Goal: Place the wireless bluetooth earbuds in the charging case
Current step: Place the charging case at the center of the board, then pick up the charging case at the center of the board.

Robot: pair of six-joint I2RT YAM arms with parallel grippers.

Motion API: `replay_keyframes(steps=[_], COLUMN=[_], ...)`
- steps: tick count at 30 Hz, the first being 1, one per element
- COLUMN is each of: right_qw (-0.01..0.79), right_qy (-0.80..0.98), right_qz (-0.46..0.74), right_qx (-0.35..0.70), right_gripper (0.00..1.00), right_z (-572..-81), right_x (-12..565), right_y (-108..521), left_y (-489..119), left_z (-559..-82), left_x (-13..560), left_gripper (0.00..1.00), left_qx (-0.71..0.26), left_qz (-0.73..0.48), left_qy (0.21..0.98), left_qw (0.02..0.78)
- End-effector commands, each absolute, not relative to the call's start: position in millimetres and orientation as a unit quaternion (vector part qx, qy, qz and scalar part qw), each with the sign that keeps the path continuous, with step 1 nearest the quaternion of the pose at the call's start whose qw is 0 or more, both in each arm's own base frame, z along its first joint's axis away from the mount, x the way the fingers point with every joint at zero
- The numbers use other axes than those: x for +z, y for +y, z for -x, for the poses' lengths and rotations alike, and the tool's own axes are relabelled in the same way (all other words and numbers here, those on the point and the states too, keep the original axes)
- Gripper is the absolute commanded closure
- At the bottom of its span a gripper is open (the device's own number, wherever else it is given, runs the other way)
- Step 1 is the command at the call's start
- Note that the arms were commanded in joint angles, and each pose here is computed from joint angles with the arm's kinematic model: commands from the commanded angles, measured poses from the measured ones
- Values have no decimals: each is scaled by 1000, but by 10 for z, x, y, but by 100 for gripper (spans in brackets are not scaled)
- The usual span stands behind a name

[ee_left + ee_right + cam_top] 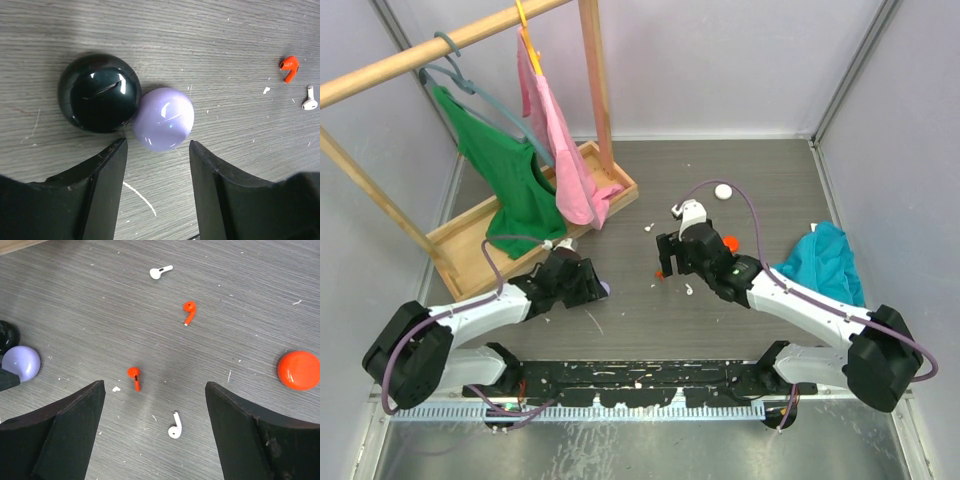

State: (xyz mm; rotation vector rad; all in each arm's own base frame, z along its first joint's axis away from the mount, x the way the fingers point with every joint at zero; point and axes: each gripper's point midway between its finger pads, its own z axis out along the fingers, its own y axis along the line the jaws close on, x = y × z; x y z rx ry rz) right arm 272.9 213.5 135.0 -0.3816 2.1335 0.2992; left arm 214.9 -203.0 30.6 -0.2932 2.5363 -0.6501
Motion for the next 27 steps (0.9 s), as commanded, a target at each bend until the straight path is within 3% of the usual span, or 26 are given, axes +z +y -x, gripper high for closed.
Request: replay_keyframes(steps=[1, 12, 17, 27], right_qw=[477, 441, 418, 353], right_qy=[865, 897, 908, 935], right_qz=[123, 40, 6, -24], right_qx=[97, 22, -1, 30], right_gripper=[13, 8, 7, 8], right_z=[-2853, -3136, -3294, -3660], right_x=[1396, 1162, 1031, 751], right_y=[1996, 1421, 1167, 794], left_y=[-1891, -1730, -1604, -1580], left_z=[-2100, -2065, -2074, -2115], left_x=[306, 561, 737, 1126], left_gripper=[44, 37, 29, 17], left_qx=[-219, -231, -244, -277], left_qz=[116, 117, 126, 82], left_qy=[936, 925, 909, 875], left_qw=[250, 279, 313, 389])
